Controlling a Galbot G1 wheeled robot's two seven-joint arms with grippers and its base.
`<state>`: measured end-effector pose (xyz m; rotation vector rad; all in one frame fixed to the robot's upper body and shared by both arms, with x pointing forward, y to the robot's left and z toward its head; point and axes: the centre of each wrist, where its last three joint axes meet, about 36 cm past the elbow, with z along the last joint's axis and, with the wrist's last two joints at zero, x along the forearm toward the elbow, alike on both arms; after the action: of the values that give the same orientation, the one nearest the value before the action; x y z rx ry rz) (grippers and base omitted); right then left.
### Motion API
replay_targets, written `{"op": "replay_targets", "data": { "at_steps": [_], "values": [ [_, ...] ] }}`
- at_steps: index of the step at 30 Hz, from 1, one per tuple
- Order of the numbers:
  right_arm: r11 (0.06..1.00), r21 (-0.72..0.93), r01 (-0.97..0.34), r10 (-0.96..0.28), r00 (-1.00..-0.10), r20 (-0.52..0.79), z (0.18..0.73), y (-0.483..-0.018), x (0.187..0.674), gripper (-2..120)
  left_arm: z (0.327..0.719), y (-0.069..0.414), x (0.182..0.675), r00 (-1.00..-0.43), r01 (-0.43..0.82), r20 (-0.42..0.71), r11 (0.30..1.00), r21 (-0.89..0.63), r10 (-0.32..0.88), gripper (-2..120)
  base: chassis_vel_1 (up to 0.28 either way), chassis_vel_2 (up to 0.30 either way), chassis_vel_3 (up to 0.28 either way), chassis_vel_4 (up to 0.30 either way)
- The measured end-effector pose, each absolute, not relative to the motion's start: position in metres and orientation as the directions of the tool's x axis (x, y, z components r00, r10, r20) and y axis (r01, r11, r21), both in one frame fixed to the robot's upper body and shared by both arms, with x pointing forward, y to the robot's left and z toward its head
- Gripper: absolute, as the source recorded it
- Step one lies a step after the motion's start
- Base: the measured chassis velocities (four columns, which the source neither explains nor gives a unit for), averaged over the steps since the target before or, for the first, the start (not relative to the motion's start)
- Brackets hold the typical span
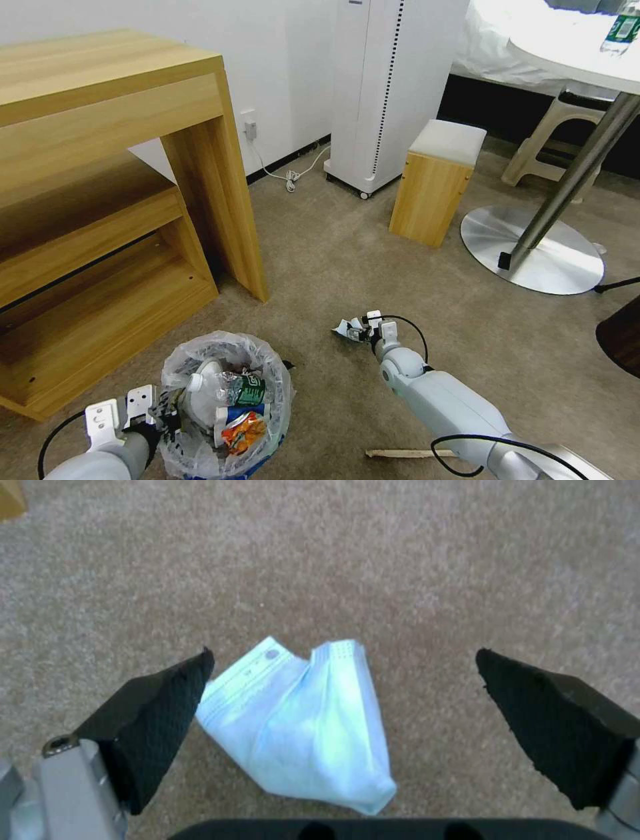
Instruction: Pick up the trash bin and place the garbage on the floor into it.
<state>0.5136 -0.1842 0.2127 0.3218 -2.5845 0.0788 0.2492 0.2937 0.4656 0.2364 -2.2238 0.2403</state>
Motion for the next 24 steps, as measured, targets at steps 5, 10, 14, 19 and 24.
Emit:
{"op": "replay_targets", "data": {
  "at_steps": [5, 10, 14, 19, 24],
  "values": [
    [0.970, 0.017, -0.241, -0.214, -0.825, 0.522, 0.206, -0.181, 0.515, 100, 0.464, 0.293, 0.247, -0.607, -0.248, 0.790, 0.965, -0.083, -0.088, 0, 0.000, 0.000, 0.000, 0.000],
    [0.972, 0.016, -0.235, -0.207, -0.820, 0.533, 0.191, -0.183, 0.515, 100, 0.462, 0.292, 0.247, -0.605, -0.246, 0.791, 0.966, -0.080, -0.088, 0, 0.000, 0.000, 0.000, 0.000],
    [0.972, 0.020, -0.236, -0.210, -0.817, 0.537, 0.188, -0.181, 0.515, 100, 0.461, 0.293, 0.249, -0.604, -0.244, 0.792, 0.966, -0.079, -0.088, 0, 0.000, 0.000, 0.000, 0.000],
    [0.968, 0.014, -0.252, -0.220, -0.815, 0.535, 0.177, -0.185, 0.515, 100, 0.457, 0.293, 0.250, -0.598, -0.242, 0.797, 0.967, -0.077, -0.086, 0, 0.000, 0.000, 0.000, 0.000],
    [0.957, -0.001, -0.290, -0.247, -0.817, 0.522, 0.167, -0.188, 0.516, 100, 0.453, 0.296, 0.253, -0.595, -0.236, 0.800, 0.969, -0.075, -0.083, 0, 0.000, 0.000, 0.000, 0.000]
  ]
}}
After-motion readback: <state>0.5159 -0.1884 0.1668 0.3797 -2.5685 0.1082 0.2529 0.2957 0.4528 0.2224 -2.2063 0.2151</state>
